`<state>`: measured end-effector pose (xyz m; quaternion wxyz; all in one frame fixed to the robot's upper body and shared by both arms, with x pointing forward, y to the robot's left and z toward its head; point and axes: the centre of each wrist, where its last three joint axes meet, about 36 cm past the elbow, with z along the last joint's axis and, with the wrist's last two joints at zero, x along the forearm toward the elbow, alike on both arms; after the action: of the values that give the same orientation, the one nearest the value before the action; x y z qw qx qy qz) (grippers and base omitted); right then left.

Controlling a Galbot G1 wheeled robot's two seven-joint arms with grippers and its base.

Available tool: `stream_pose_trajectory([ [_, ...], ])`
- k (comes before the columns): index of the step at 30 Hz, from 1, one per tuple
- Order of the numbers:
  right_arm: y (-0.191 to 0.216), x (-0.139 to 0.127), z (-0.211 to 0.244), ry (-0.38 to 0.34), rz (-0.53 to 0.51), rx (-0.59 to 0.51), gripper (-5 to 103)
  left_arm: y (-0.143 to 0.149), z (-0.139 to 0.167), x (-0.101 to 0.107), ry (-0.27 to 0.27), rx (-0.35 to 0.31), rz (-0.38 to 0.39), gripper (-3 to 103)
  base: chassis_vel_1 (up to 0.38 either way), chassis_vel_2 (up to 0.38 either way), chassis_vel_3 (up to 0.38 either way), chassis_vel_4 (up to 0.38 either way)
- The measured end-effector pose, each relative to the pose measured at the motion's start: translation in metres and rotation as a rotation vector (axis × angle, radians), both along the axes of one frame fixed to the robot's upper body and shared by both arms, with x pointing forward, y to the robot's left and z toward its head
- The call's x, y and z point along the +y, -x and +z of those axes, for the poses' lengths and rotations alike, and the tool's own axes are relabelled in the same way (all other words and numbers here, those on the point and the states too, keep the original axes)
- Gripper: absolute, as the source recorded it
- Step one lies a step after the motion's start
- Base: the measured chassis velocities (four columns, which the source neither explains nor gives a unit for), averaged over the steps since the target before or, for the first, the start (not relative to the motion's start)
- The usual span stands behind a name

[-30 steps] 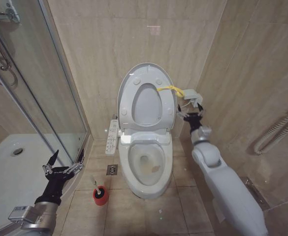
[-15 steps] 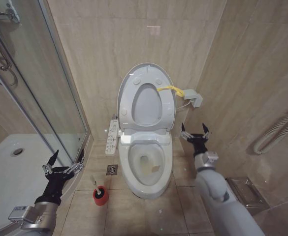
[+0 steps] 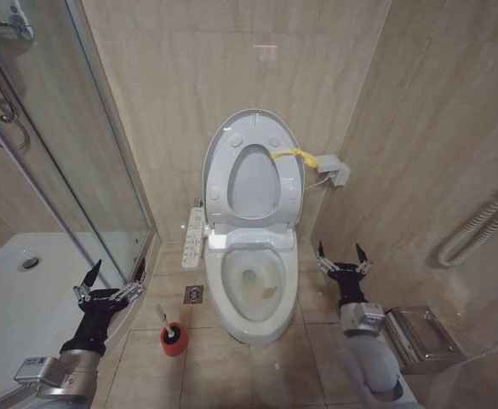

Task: Open the toilet lid, clean the toilet bowl with a toilet brush, close the toilet lid, and flush.

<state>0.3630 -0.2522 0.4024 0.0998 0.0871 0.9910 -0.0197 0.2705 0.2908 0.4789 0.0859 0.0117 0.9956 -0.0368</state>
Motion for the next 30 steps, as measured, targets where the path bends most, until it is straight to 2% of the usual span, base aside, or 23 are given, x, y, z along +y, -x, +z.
stream_pose_trajectory([
  [30, 0.0009, 0.0057, -0.0042, -0.013, -0.036, 0.000, 100, 0.0000, 0.0000, 0.0000, 0.000, 0.000, 0.000, 100, 0.000, 0.000, 0.000, 0.000],
])
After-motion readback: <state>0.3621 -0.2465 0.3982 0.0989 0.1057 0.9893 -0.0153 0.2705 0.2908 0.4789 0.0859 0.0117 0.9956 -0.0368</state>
